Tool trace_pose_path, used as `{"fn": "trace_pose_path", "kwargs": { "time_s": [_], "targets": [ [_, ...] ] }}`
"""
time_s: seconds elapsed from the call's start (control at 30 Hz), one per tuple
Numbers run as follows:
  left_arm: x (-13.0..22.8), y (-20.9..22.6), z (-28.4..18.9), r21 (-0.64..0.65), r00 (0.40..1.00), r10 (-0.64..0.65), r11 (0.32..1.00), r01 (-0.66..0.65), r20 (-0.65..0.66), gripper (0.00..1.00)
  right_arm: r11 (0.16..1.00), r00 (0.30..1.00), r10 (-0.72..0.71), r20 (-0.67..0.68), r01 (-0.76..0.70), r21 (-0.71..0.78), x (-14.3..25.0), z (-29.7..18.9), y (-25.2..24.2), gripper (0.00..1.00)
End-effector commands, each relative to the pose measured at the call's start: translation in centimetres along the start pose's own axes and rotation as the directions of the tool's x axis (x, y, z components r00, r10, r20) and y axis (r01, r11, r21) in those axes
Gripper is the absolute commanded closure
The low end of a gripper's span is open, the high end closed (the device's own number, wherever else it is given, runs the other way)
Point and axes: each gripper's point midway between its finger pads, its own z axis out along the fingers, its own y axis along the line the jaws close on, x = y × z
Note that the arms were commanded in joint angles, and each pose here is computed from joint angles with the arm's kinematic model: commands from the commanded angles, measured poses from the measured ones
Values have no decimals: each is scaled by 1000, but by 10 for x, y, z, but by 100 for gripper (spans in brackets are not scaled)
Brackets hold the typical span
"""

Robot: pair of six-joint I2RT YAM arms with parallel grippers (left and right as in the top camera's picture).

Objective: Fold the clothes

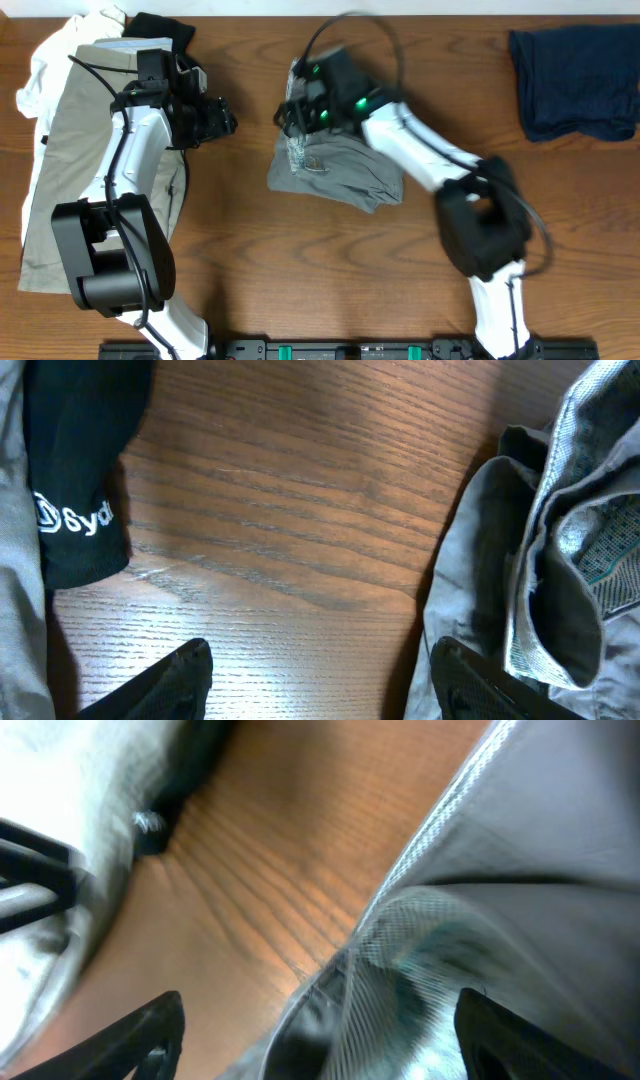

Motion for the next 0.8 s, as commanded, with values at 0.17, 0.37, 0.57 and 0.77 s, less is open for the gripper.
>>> {"fn": "trace_pose_path", "kwargs": {
  "time_s": [0.17, 0.37, 0.57, 0.77],
  "targets": [
    [-2, -5, -13, -5, 1000, 10, 1000, -10, 9, 29, 979, 991, 132, 36, -136, 153, -29, -119, -38, 8],
    [15, -18, -8, 1, 994, 92, 996, -92, -54, 27, 951, 958, 242, -151, -204, 232, 24, -117, -65, 1],
    [19, -26, -4, 9, 991, 114, 993, -114, -64, 27, 961, 934, 211, -288, -144, 236, 68, -101, -61, 4],
    [19, -26, -4, 9, 991, 114, 993, -114, -64, 27, 982, 918, 109, -380, -42, 182, 117, -69, -52, 3]
  ]
}}
